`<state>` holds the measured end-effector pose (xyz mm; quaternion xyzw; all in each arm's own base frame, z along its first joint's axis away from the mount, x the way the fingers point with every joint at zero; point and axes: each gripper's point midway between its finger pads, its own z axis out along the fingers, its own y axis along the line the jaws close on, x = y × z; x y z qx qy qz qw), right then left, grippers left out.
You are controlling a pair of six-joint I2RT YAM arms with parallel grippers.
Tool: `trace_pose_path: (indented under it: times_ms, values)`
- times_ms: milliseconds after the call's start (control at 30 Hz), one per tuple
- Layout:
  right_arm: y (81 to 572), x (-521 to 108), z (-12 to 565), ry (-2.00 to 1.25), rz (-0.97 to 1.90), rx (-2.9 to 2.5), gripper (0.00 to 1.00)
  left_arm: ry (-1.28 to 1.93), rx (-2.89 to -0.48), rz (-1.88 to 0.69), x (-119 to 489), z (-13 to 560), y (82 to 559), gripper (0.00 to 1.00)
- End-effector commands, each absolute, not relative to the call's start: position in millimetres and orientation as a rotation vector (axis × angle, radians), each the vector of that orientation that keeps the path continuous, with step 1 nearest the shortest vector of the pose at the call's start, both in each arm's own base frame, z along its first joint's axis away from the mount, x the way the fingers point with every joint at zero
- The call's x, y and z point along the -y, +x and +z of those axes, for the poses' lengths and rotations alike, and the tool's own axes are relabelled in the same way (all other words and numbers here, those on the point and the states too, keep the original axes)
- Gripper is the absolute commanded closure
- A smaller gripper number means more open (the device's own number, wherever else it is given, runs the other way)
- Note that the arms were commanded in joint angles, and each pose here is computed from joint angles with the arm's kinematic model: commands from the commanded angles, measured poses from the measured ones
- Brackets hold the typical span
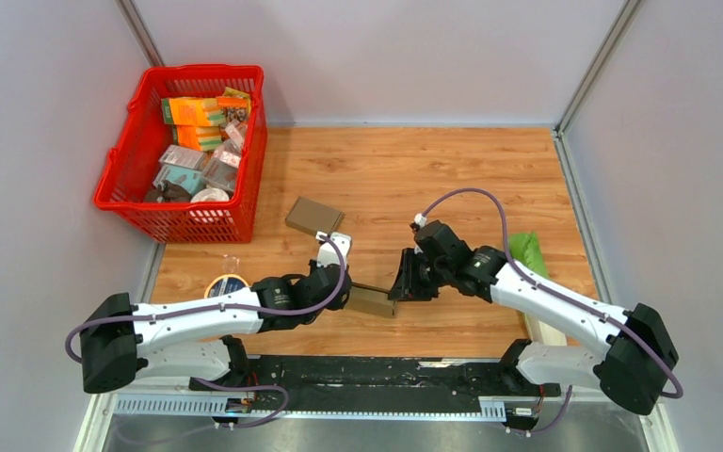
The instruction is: Fold the paper box
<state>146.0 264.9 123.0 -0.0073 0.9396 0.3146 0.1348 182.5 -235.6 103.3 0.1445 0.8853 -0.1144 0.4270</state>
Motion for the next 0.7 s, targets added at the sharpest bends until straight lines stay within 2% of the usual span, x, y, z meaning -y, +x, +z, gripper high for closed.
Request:
trace_pose_path:
  times_ms: [0, 400, 667]
  values:
    - [159, -272, 136, -0.086, 0.903, -2.663, 0.76, 0.362, -2.218, -0.266, 238, 104, 181, 1.0]
    - [152, -277, 107, 0.095, 0.975, -2.713, 0.91, 0.337, -2.204, -0.261, 239, 103, 174, 1.0]
    - [152, -283, 101, 0.147, 1.12, -2.635, 0.92, 0.312, -2.203, -0.271, 234, 96, 167, 1.0]
